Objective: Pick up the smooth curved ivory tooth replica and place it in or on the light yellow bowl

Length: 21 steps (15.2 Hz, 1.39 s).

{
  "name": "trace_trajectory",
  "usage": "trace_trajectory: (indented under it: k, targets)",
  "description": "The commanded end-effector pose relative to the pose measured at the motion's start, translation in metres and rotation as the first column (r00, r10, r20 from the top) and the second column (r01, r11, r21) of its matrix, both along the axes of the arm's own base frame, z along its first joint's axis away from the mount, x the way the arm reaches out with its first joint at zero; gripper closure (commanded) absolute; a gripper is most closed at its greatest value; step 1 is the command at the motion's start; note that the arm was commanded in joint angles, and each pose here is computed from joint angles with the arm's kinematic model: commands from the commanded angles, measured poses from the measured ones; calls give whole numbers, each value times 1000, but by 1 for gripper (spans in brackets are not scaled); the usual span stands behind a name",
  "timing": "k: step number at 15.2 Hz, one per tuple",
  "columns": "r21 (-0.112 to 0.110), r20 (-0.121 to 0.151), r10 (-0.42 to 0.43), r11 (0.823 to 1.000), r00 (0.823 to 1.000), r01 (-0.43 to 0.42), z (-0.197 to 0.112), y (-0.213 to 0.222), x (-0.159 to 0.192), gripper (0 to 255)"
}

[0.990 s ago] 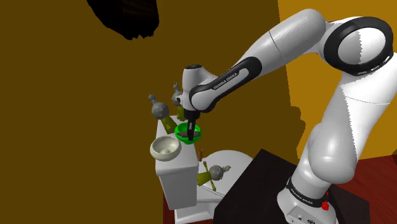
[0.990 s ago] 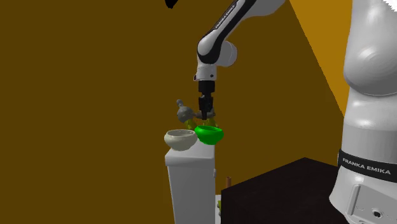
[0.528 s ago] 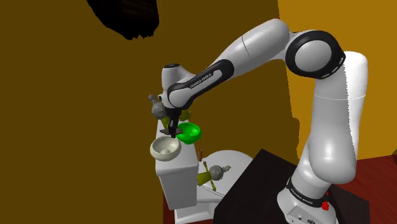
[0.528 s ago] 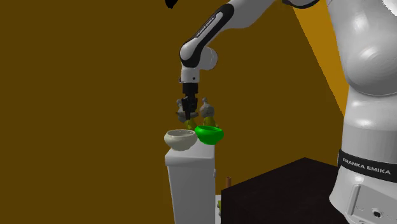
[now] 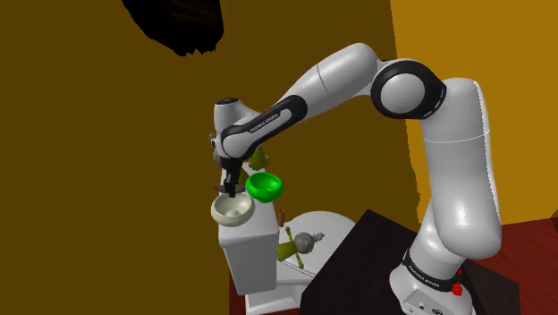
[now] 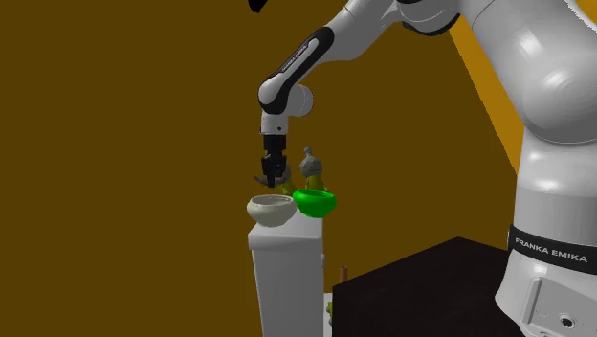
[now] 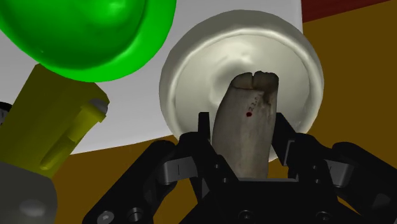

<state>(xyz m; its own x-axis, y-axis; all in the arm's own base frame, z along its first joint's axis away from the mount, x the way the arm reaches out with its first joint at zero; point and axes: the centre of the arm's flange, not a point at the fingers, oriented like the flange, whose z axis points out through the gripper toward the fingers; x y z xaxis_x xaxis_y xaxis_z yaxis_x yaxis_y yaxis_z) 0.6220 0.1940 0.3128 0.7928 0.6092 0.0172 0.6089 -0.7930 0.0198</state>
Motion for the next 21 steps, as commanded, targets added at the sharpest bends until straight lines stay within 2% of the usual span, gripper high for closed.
trace_trajectory:
  k: [1,5,13,14,19,21]
  targets:
    - [0,1,0,1000,1000,0,-11,0,0,255]
    - [0,1,0,1000,1000,0,-32,0,0,255]
    - [0,1,0,1000,1000,0,-34,0,0,255]
    - [0,1,0,1000,1000,0,-34,0,0,0]
    - [0,1,0,1000,1000,0,-34,0,0,0]
    - [0,1,0,1000,1000,0,-7,0,-1,0]
